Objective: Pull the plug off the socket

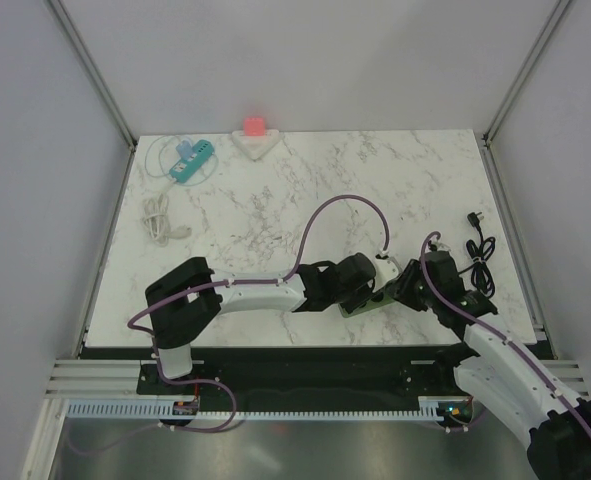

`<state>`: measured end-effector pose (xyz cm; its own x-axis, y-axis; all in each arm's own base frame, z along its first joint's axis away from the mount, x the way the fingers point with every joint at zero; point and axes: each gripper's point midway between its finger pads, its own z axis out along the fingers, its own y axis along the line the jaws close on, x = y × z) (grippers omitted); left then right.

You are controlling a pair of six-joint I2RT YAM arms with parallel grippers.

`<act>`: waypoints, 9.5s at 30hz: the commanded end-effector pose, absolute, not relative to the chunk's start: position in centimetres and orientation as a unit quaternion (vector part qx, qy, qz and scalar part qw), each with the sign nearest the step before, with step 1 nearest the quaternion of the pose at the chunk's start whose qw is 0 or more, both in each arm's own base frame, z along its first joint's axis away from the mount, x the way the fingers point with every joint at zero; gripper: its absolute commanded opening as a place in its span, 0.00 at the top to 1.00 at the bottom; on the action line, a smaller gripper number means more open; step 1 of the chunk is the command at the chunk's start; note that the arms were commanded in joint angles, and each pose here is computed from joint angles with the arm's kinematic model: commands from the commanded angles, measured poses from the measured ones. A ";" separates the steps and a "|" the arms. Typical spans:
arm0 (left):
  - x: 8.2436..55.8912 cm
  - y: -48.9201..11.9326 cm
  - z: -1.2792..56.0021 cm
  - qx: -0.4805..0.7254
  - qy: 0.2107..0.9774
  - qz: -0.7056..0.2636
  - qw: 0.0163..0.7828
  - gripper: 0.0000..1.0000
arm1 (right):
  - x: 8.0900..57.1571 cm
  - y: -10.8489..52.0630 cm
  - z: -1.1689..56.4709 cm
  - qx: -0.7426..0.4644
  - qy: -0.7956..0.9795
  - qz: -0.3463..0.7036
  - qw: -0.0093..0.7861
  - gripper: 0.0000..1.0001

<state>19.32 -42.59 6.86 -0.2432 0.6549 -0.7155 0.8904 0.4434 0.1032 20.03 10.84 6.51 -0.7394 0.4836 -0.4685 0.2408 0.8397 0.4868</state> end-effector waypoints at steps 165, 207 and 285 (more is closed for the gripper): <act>19.4 -42.9 8.1 0.466 0.736 -0.242 0.426 0.01 | 22.4 11.2 8.4 0.266 0.930 0.120 0.224 0.14; 18.7 -43.8 6.5 0.463 0.752 -0.272 0.383 0.98 | 21.0 12.8 9.8 0.172 0.925 0.186 0.283 0.34; 22.4 -43.1 13.0 0.377 0.731 -0.298 0.485 0.98 | 19.1 13.1 -0.8 0.109 0.982 0.073 0.136 1.00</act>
